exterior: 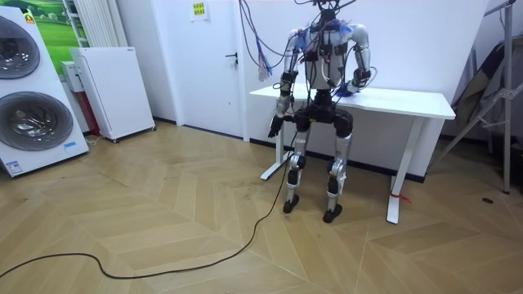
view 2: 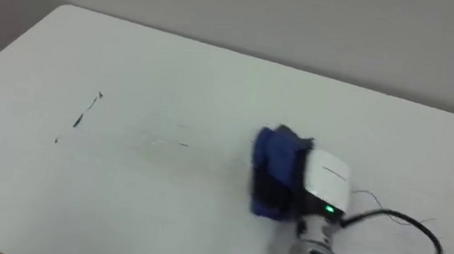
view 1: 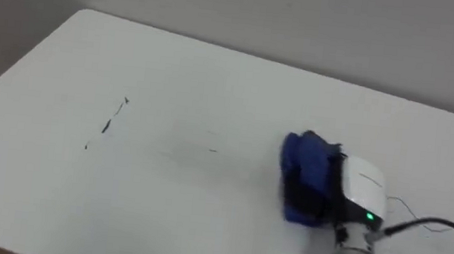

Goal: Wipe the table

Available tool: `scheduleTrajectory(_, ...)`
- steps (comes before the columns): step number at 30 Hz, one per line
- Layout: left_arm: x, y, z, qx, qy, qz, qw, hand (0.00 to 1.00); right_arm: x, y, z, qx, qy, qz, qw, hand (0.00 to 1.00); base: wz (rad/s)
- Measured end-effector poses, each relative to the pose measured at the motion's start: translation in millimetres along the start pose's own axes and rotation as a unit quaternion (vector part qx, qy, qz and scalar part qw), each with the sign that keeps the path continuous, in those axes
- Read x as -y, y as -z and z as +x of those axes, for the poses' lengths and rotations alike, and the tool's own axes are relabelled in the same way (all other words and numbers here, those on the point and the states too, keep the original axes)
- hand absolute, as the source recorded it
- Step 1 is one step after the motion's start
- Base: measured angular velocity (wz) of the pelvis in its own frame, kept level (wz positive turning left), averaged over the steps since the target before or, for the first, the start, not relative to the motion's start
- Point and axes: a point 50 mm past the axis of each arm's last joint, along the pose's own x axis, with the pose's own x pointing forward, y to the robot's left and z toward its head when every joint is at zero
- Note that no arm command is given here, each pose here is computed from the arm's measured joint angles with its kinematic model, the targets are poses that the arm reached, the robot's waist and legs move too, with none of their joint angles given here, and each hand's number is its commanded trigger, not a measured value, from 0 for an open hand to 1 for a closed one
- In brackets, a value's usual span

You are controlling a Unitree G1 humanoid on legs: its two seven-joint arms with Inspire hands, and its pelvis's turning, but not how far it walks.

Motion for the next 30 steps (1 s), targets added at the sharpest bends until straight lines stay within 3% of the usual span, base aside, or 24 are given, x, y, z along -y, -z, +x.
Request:
scheduleTrajectory(3,4.9,7,-4.3,-0.009,0.013,-0.003,1.000,0.00,0,-7,2,0.026,-0.006,-0.014,1.000,1.00,0.31)
scheduleTrajectory(8,6.4,30,-10.8,-0.037,0.011,-0.016,0.999,0.00,-9,31,-33,-0.015,0.020,0.005,1.000,1.00,0.61)
scheduleTrajectory(10,-5.1,35,-9.3,-0.043,-0.009,-0.014,0.999,0.00,-6,61,-58,-0.073,0.053,0.005,0.996,1.00,0.38)
scheduleTrajectory(14,-21.0,33,-5.3,-0.038,-0.031,-0.017,0.999,0.00,0,90,-75,-0.139,0.080,0.011,0.987,1.00,-0.08)
scheduleTrajectory(20,-4.2,22,-6.8,-0.019,-0.007,-0.002,1.000,0.00,-2,79,-50,-0.134,0.060,0.007,0.989,1.00,-0.25)
scheduleTrajectory(25,7.3,16,-8.0,-0.021,0.012,0.021,0.999,0.00,-4,35,-19,-0.077,0.005,0.014,0.997,1.00,-0.18)
scheduleTrajectory(30,13.2,27,-13.6,-0.030,0.029,0.019,0.999,0.00,-6,13,-9,-0.032,-0.008,0.021,0.999,1.00,0.16)
